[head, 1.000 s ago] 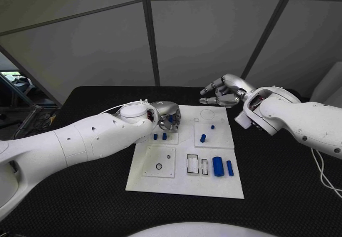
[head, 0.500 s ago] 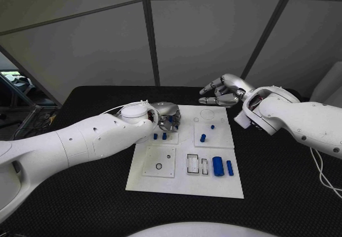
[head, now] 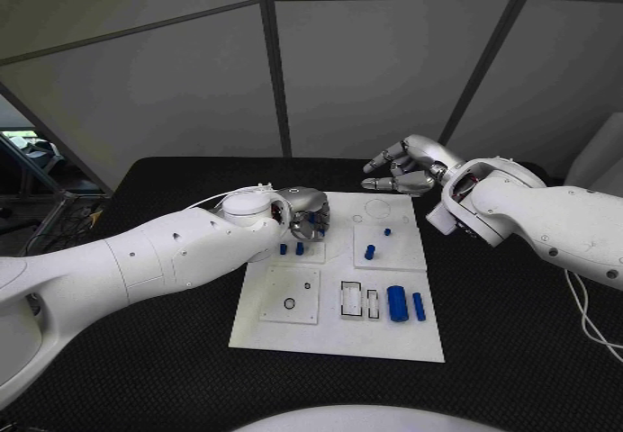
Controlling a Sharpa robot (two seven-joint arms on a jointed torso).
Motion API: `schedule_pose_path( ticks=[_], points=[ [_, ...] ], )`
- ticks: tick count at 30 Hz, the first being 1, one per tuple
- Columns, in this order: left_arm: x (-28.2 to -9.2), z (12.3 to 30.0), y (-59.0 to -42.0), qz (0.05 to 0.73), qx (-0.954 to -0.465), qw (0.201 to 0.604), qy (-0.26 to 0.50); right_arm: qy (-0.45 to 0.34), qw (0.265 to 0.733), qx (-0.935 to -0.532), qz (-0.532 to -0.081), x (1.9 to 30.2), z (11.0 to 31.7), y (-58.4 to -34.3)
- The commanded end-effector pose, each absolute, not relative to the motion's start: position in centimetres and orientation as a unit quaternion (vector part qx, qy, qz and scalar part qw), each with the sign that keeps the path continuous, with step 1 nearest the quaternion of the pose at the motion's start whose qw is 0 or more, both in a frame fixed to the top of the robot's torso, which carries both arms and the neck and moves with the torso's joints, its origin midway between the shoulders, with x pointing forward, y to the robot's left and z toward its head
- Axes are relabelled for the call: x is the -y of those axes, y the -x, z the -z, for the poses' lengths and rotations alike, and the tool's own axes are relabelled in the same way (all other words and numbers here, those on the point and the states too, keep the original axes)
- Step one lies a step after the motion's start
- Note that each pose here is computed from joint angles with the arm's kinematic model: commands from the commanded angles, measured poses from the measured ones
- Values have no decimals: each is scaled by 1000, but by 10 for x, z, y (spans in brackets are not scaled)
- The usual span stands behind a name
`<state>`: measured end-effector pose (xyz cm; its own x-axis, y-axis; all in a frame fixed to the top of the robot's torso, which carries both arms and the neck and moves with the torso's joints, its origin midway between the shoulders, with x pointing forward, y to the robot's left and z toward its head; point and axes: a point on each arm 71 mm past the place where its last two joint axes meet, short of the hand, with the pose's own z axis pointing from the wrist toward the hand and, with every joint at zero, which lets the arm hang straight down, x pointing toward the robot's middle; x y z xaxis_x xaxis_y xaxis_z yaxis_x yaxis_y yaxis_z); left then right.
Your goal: Assemble the parts on the task board
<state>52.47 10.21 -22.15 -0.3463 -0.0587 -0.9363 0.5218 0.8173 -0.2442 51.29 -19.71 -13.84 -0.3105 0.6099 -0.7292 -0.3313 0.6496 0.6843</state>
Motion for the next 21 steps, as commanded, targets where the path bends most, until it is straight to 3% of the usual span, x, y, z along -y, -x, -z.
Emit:
schedule_pose_path(
  ticks=[1, 21],
  points=[
    [-101, 225, -523, 265, -781, 542, -160, -96, 580, -697, -409, 196, 137, -513],
    [-105, 222, -521, 285, -765, 558, -149, -97, 581, -698, -408, 198, 137, -513]
  ],
)
